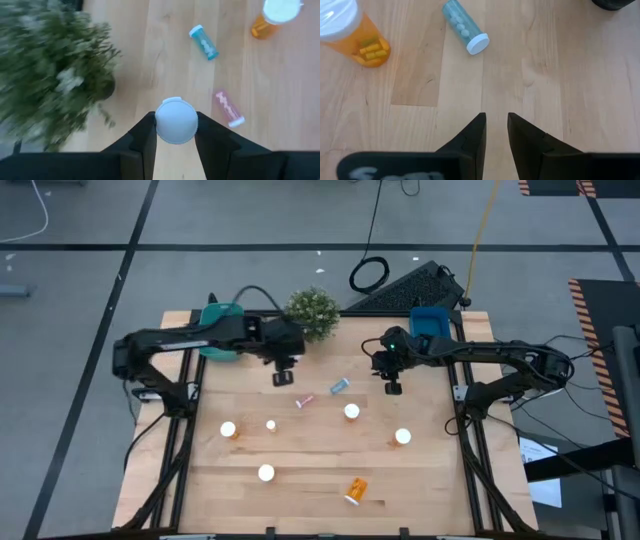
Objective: Pick and place medicine bottles into bin by pill shape (circle, oval)
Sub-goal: Put the top pink pill bottle into the green bin
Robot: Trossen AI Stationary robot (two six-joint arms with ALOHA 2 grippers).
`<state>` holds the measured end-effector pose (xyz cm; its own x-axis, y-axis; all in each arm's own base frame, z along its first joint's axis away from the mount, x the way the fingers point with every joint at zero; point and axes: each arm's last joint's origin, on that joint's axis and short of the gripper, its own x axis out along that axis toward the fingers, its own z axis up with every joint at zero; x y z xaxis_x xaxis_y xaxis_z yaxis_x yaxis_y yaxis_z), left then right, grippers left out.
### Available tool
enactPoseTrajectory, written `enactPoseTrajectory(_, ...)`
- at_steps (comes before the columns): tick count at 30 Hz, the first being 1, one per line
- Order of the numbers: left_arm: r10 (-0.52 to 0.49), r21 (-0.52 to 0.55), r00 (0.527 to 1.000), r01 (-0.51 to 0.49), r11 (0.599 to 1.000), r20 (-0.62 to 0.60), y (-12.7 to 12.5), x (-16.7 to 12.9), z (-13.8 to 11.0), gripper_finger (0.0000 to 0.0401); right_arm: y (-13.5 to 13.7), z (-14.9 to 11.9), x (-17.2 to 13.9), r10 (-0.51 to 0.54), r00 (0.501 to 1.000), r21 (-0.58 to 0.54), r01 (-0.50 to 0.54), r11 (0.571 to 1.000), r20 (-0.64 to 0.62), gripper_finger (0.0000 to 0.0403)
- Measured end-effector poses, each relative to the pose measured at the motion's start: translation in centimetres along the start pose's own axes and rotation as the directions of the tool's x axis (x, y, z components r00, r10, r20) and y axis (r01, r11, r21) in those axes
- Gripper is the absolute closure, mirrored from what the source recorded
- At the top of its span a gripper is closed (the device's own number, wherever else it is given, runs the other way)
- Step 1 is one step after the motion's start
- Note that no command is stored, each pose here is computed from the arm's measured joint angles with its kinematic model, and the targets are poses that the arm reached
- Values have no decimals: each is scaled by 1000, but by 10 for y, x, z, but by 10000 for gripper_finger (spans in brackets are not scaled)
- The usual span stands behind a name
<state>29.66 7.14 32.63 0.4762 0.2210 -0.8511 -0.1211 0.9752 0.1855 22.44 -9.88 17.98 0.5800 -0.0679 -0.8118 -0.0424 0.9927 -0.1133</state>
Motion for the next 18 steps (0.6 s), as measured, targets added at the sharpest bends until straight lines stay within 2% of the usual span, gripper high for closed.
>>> enactPoseTrajectory(8, 137, -71, 989, -134, 988, 48, 20, -63, -29, 283, 0, 0, 0, 1, 1000, 0, -1, 1000, 2, 328)
enactPoseTrajectory(14, 241, -155, 970, -234, 960, 30, 44, -90, -52, 283, 0, 0, 0, 1, 1000, 0, -1, 1000, 5, 328)
enactPoseTrajectory(18, 309, -222, 951, -303, 927, -4, 68, -99, -67, 283, -1, 3, 0, -11, 1000, -5, 11, 1000, 29, 328)
